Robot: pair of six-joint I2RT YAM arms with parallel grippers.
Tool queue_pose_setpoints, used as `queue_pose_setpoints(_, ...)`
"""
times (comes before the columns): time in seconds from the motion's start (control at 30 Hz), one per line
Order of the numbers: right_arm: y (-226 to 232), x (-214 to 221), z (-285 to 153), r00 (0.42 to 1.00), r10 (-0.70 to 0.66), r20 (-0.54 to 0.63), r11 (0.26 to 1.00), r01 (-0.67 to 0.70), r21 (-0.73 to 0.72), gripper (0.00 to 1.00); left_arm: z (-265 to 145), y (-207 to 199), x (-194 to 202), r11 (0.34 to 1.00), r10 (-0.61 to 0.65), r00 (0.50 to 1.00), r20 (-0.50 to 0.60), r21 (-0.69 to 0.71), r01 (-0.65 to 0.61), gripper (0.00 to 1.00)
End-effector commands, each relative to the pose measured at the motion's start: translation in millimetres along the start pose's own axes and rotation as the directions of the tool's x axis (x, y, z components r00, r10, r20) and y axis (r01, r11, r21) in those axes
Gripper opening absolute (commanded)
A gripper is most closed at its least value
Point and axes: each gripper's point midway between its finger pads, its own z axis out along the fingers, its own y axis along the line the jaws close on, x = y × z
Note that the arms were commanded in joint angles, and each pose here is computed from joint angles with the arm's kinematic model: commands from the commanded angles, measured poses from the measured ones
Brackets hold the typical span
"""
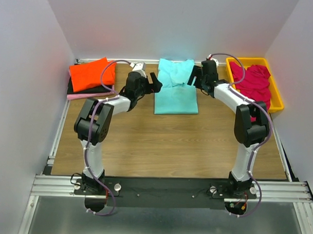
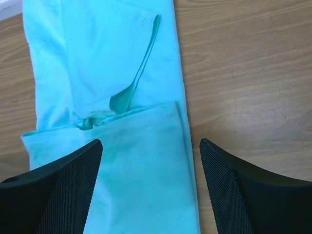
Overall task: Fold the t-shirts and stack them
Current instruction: Fold the tshirt
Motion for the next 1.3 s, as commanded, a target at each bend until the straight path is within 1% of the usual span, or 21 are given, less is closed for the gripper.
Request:
queue_pose_setpoints(0.0, 4.8, 2.0, -26.0, 1.0, -0.013, -0.004, 0.999, 0.012, -0.046, 0.88, -16.2, 8.5, 9.1, 0.998, 0.045, 0.999, -0.027, -0.046, -0.047, 0.98)
queue_pose_setpoints(0.03, -1.0, 15.0, -27.8, 0.999, -0.014, -0.029, 0.999, 0.013, -0.038, 0.88, -20.3, 15.1, 19.6, 0.997, 0.05, 0.997, -0.05, -0.063, -0.054, 0.98)
queue_pose_setpoints(0.1, -2.5, 16.3, -38.4, 1.0, -0.008, -0.025, 0.999, 0.007, -0.044, 0.88, -26.8, 18.8, 24.3, 0.995, 0.058, 0.997, -0.055, -0.082, -0.062, 0.97)
queue_pose_setpoints(0.17, -9.6, 33.0, -42.8, 0.998, -0.008, -0.056, 0.999, 0.006, -0.038, 0.88, -34.4, 25.7, 38.8, 0.993, 0.061, 0.995, -0.084, -0.1, -0.069, 0.97)
queue_pose_setpoints(0.27, -17.8, 45.0, -56.3, 0.998, -0.003, -0.07, 1.0, 0.001, -0.03, 0.88, -45.0, 23.7, 46.9, 0.993, 0.062, 0.993, -0.099, -0.097, -0.071, 0.97)
queue_pose_setpoints(0.33, -21.4, 51.2, -60.2, 0.997, 0.003, -0.079, 1.0, -0.005, -0.027, 0.87, -49.8, 22.8, 57.0, 0.993, 0.063, 0.991, -0.118, -0.097, -0.074, 0.97)
queue_pose_setpoints(0.4, -27.6, 63.1, -63.4, 0.995, 0.01, -0.097, 1.0, -0.011, -0.016, 0.86, -53.4, 20.8, 58.8, 0.992, 0.067, 0.991, -0.119, -0.095, -0.078, 0.97)
queue_pose_setpoints(0.53, -34.0, 82.5, -62.6, 0.991, 0.015, -0.134, 1.0, -0.016, -0.006, 0.82, -59.8, 17.7, 65.2, 0.993, 0.062, 0.99, -0.13, -0.09, -0.074, 0.97)
queue_pose_setpoints(0.8, -40.0, 111.6, -60.7, 0.98, 0.032, -0.195, 0.999, -0.034, -0.009, 0.67, -71.9, 16.3, 68.3, 0.992, 0.065, 0.99, -0.127, -0.101, -0.078, 0.97)
queue_pose_setpoints(0.93, -39.0, 120.3, -61.1, 0.977, 0.039, -0.21, 0.999, -0.045, -0.026, 0.62, -74.7, 17.3, 69.4, 0.991, 0.07, 0.989, -0.13, -0.103, -0.084, 0.97)
queue_pose_setpoints(1.13, -42.8, 130.7, -54.7, 0.971, 0.041, -0.234, 0.999, -0.046, -0.015, 0.55, -76.5, 20.1, 73.7, 0.99, 0.075, 0.988, -0.136, -0.11, -0.09, 0.97)
queue_pose_setpoints(1.23, -42.8, 134.6, -52.5, 0.969, 0.041, -0.243, 0.999, -0.046, -0.014, 0.48, -77.7, 21.7, 76.6, 0.989, 0.075, 0.987, -0.143, -0.113, -0.092, 0.97)
queue_pose_setpoints(1.27, -43.7, 135.0, -52.5, 0.969, 0.044, -0.244, 0.999, -0.048, -0.012, 0.43, -78.5, 21.2, 75.8, 0.989, 0.075, 0.987, -0.141, -0.112, -0.092, 0.97)
